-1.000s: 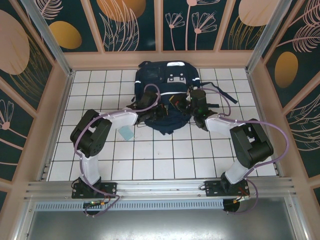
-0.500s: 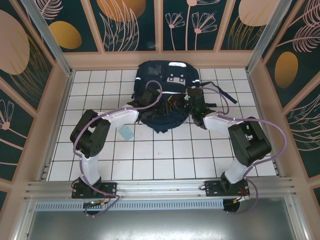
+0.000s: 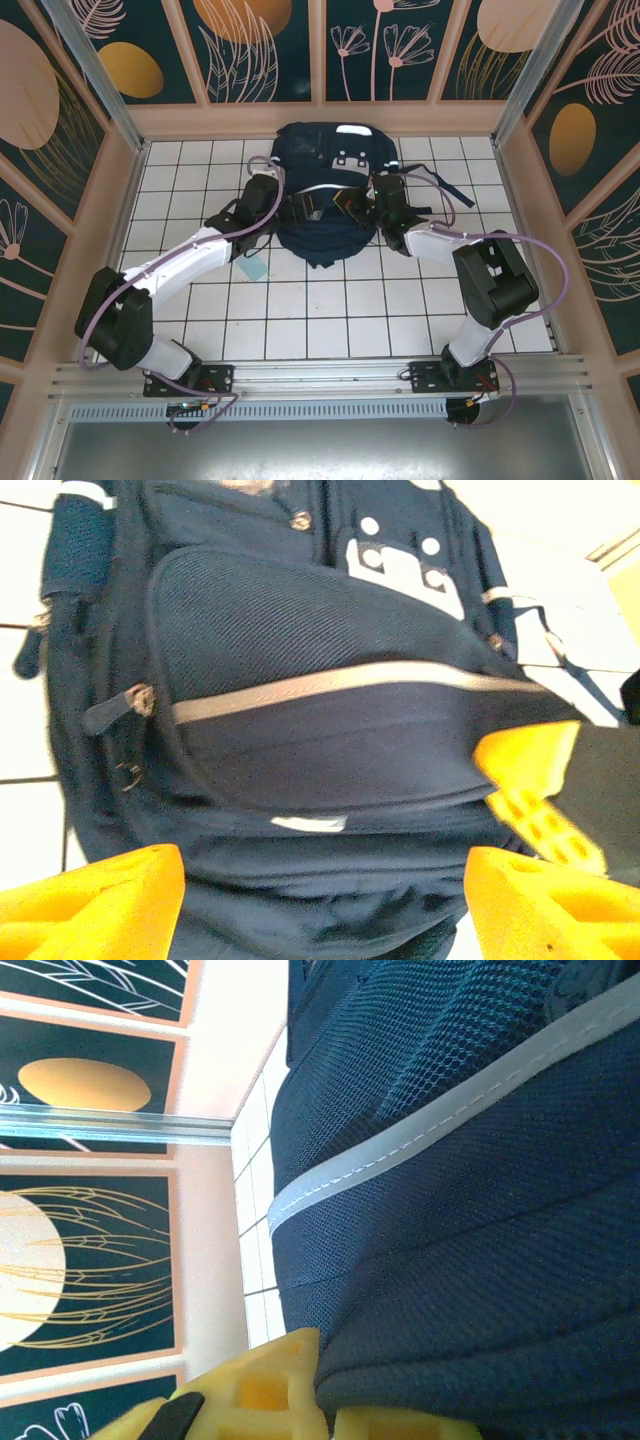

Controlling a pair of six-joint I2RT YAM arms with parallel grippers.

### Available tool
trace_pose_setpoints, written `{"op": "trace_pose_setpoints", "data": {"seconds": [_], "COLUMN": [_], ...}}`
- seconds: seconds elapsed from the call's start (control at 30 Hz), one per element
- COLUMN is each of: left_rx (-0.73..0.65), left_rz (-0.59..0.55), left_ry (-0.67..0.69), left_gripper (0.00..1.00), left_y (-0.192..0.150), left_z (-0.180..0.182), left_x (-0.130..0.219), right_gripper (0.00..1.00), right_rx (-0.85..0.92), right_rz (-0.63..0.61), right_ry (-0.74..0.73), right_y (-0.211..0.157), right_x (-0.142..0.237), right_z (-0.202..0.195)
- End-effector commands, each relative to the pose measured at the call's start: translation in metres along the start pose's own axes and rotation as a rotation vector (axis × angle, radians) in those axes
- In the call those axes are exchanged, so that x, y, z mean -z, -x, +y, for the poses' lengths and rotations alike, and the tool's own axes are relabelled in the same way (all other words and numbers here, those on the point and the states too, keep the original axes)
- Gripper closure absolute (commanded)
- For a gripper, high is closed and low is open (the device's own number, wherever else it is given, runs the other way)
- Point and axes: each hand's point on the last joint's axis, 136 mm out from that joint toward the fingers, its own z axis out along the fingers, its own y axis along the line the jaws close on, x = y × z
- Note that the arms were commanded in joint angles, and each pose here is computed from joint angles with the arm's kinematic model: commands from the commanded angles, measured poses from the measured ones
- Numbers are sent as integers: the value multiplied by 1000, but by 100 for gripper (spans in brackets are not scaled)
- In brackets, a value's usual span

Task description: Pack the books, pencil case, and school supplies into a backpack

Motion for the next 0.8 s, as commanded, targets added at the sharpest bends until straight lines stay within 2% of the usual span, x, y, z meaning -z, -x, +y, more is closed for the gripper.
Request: {"op": "trace_pose_setpoints", "data": {"seconds": [0.0,0.07,0.13,0.27,0.53,0.77], "left_rx": [6,26,58,115,283,373], "left_rz": [31,68,99,190,374,347], "left_ry": [138,215,282,379,444,446], "left_gripper": [21,17,8,2,1,4], "left_y": [-19,-38,-53,-86,-160,-170], "left_z": [34,56,75,105,135,140], "left_x": [6,10,14,24,27,13], "right_gripper": [100,100,100,100,100,100], "right_rx": [56,63,63,68,83,97], "right_rz": [69,68,68,78,75,83], "right_ry": [88,92,96,111,112,108], "right_y": [-10,-9,-9,-10,-12,-12], "right_x": [-5,-5,-6,-8,-4,-1], "right_z": [28,29,29,31,26,24]}}
